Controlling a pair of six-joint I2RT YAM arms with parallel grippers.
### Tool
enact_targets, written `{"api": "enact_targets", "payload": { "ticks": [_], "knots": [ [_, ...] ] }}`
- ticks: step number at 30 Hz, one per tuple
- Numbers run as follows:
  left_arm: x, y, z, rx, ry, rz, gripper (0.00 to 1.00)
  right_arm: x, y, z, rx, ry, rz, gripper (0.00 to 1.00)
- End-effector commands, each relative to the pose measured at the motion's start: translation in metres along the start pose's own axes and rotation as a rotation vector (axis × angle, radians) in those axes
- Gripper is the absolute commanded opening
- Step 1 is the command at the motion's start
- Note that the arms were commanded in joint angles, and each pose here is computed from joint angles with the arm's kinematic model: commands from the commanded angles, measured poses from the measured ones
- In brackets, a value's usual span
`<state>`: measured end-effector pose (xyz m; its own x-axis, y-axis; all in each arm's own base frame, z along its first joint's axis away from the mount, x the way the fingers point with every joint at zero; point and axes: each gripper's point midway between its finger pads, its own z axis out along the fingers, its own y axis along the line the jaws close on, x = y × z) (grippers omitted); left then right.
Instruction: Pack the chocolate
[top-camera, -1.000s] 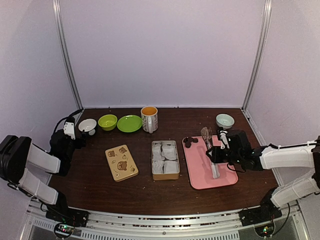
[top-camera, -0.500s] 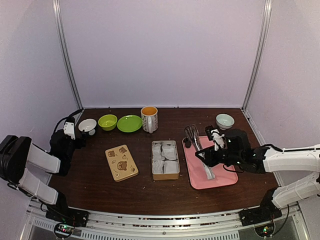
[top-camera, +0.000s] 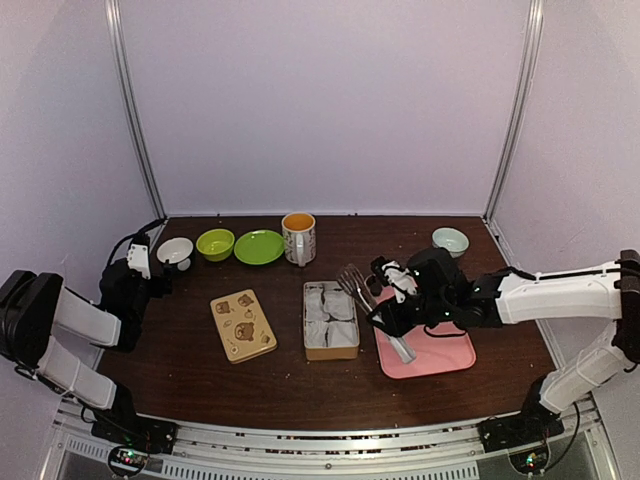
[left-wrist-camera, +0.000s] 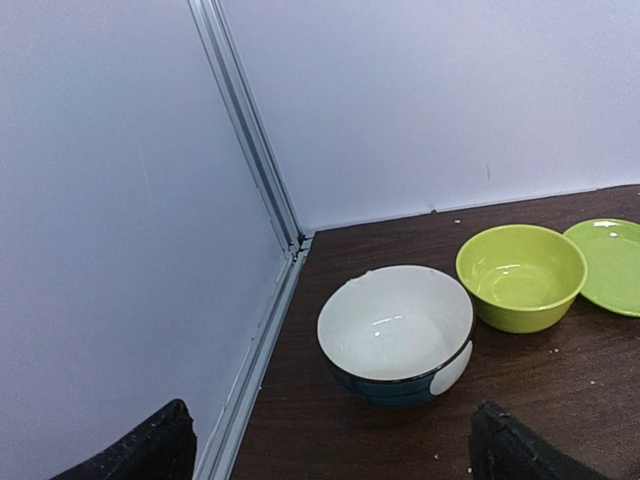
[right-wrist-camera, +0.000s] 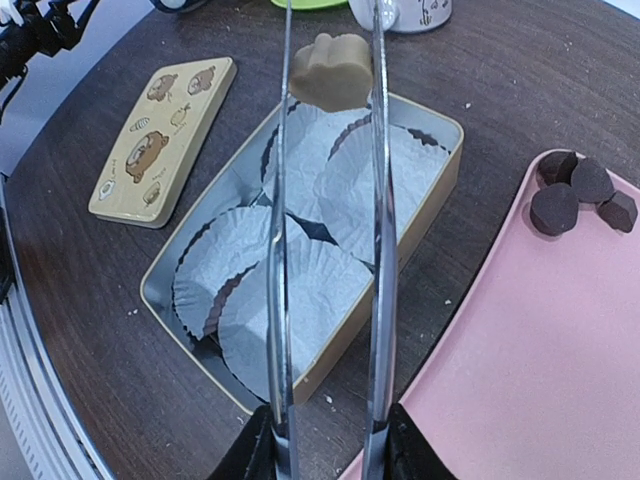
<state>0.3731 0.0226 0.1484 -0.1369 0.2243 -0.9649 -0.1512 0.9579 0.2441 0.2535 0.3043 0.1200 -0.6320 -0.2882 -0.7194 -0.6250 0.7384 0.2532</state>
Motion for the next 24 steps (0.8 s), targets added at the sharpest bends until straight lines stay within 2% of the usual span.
{"api": "enact_targets", "payload": {
  "ticks": [1,10,21,24],
  "knots": [
    [-0.016,0.004,0.003,-0.009,-0.059,-0.022,0.98,0.004,-0.002,0.004,0.045,0.059,-0.029,0.28],
    [-0.016,0.004,0.003,-0.009,-0.058,-0.021,0.98,0.011,-0.008,0.018,0.088,0.137,-0.035,0.29],
    [-0.016,0.004,0.003,-0.010,-0.058,-0.022,0.98,0.003,-0.011,0.030,0.118,0.135,-0.019,0.28],
    [-0.016,0.004,0.003,-0.008,-0.059,-0.022,0.98,-0.003,-0.012,0.031,0.128,0.118,-0.006,0.31]
  ]
}}
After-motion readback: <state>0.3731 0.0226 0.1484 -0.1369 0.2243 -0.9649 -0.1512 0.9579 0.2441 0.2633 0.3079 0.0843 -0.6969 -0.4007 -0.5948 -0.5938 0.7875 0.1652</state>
